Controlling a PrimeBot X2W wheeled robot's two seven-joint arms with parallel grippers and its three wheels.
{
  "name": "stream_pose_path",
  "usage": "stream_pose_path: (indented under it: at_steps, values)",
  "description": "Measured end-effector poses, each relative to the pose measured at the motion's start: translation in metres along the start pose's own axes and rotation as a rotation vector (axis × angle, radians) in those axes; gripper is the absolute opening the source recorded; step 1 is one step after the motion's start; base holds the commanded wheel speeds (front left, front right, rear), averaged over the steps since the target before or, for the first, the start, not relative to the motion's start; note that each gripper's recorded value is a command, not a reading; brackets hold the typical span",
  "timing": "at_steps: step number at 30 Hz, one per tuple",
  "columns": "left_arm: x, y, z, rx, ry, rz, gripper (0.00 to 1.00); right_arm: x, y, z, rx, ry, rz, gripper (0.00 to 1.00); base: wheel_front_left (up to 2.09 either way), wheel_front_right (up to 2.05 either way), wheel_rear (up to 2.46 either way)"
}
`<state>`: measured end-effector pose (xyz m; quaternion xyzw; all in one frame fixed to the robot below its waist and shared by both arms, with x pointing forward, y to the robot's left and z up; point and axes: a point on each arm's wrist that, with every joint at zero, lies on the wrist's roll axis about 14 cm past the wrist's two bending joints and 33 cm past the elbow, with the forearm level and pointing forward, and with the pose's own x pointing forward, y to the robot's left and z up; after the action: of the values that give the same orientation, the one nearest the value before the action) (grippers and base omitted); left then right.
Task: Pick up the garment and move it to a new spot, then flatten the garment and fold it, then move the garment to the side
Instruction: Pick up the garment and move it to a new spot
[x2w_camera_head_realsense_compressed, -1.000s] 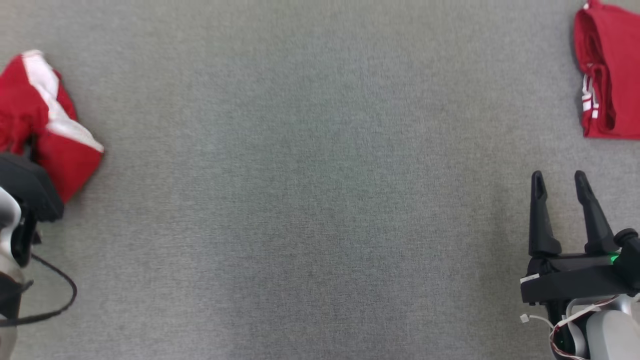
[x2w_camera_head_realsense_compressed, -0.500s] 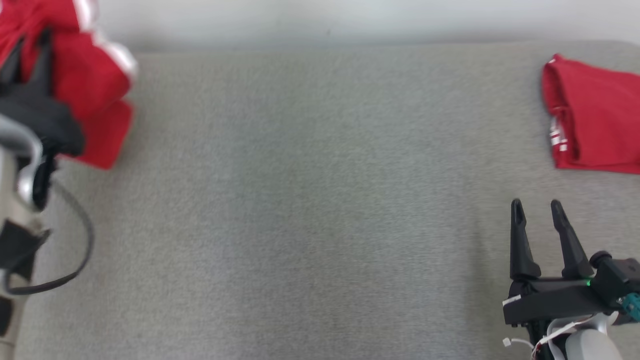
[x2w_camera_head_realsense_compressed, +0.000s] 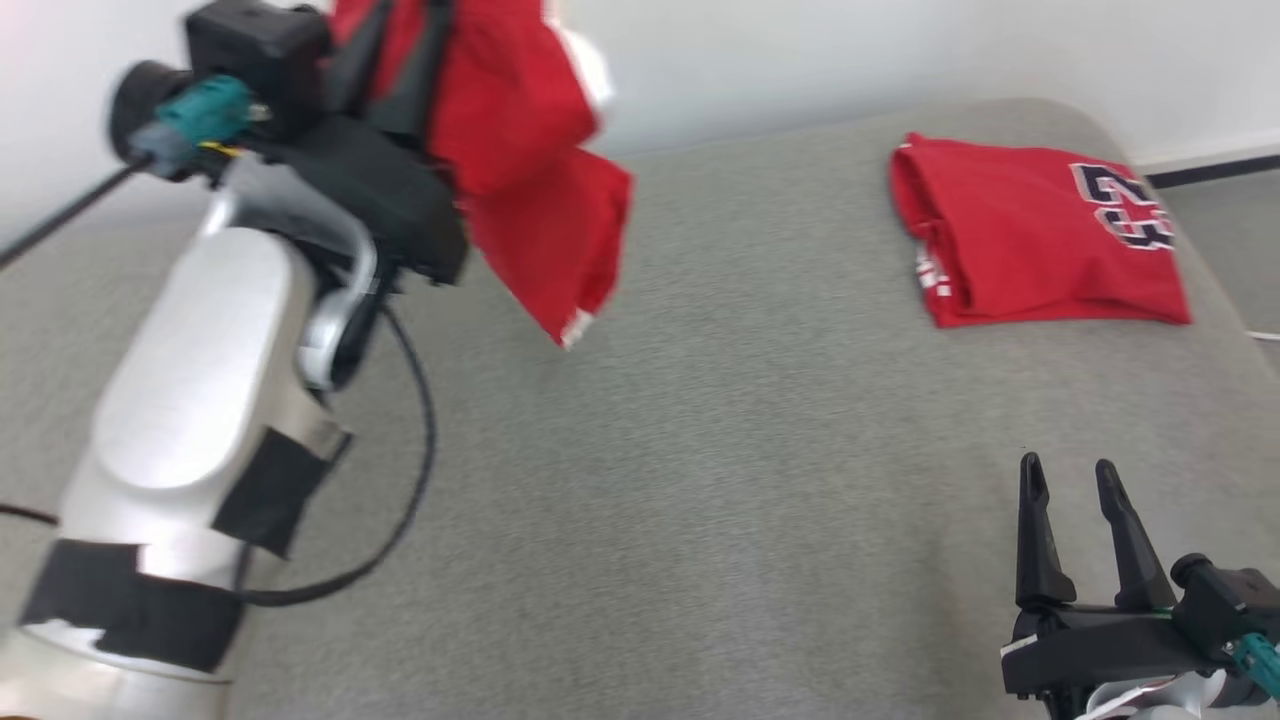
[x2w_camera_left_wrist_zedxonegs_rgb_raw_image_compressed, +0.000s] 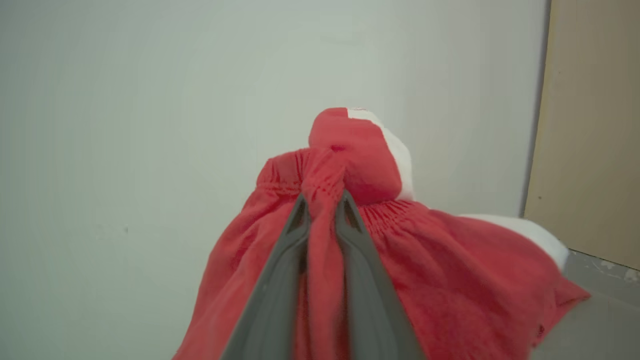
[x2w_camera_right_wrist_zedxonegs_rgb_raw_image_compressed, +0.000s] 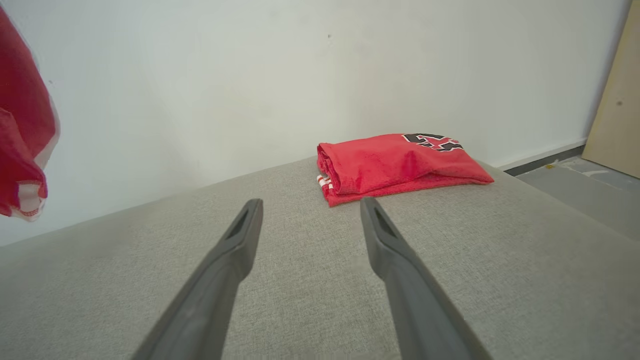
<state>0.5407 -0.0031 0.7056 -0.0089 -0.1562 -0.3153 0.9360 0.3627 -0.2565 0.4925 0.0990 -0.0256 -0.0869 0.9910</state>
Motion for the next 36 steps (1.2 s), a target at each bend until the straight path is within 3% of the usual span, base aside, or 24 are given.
stream_pose_path:
  at_steps: [9, 15, 23, 29, 34, 35, 36]
  values:
    - [0.028, -0.124, 0.007, -0.146, -0.04, -0.244, 0.0, -0.031, -0.035, 0.013, 0.007, -0.035, -0.112, 1.0, 0.0, 0.0, 0.0]
    - [0.025, -0.165, -0.014, -0.238, -0.009, -0.305, 0.0, -0.045, -0.05, 0.017, 0.006, -0.047, -0.164, 1.0, 0.0, 0.0, 0.0]
    - [-0.012, -0.155, -0.099, -0.331, 0.154, -0.202, 0.0, -0.04, -0.047, 0.009, 0.01, -0.023, -0.157, 1.0, 0.0, 0.0, 0.0]
    - [-0.081, -0.107, -0.18, -0.348, 0.331, -0.006, 0.0, -0.026, -0.029, -0.001, 0.017, 0.002, -0.101, 1.0, 0.0, 0.0, 0.0]
    - [-0.116, -0.082, -0.204, -0.354, 0.391, 0.091, 0.02, -0.019, -0.016, -0.006, 0.023, 0.016, -0.064, 1.0, 0.0, 0.0, 0.0]
    - [-0.124, -0.077, -0.208, -0.352, 0.404, 0.11, 0.46, -0.017, -0.013, -0.007, 0.024, 0.019, -0.053, 1.0, 0.0, 0.0, 0.0]
    - [-0.132, -0.074, -0.212, -0.35, 0.418, 0.124, 1.0, -0.015, -0.01, -0.008, 0.025, 0.021, -0.043, 1.0, 0.0, 0.0, 0.0]
